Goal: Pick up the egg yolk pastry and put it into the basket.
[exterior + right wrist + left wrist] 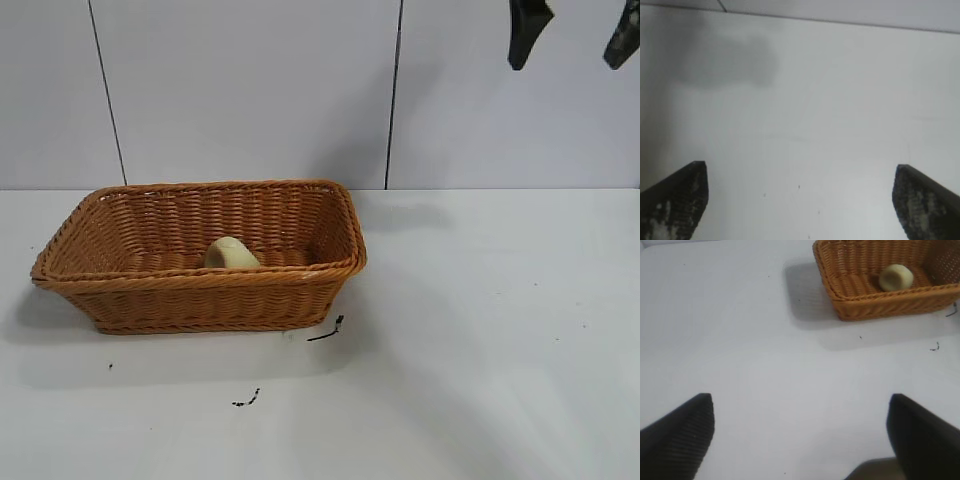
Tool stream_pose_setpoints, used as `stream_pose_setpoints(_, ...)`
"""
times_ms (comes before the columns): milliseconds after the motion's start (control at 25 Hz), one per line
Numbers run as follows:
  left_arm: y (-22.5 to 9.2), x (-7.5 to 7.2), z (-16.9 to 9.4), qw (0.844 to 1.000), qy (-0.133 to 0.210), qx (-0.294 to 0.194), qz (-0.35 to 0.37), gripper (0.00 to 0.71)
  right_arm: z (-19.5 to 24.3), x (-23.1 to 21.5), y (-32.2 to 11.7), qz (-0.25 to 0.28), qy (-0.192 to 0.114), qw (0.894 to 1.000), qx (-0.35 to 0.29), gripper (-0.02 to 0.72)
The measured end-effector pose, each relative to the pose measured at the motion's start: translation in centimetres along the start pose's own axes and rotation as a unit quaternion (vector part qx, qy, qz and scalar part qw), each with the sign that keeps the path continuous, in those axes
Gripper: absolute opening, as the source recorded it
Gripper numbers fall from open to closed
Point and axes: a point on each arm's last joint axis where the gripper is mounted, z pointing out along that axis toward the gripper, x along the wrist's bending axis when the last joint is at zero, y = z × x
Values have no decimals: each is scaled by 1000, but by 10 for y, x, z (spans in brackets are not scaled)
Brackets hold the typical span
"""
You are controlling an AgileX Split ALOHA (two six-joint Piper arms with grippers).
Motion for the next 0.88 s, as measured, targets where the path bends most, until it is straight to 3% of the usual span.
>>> stream_pose_setpoints(280,0,0,0,1000,0,0,0,696,-18,1,-132,-4,1,1000,8,693)
stream_pose_setpoints(600,0,0,0,1000,0,0,0,696,-6,2,-242,-5,0,992,-129,693)
stream_pose_setpoints(880,0,0,0,1000,0,0,0,696,-30,2,-281,-4,-2,960,-281,693)
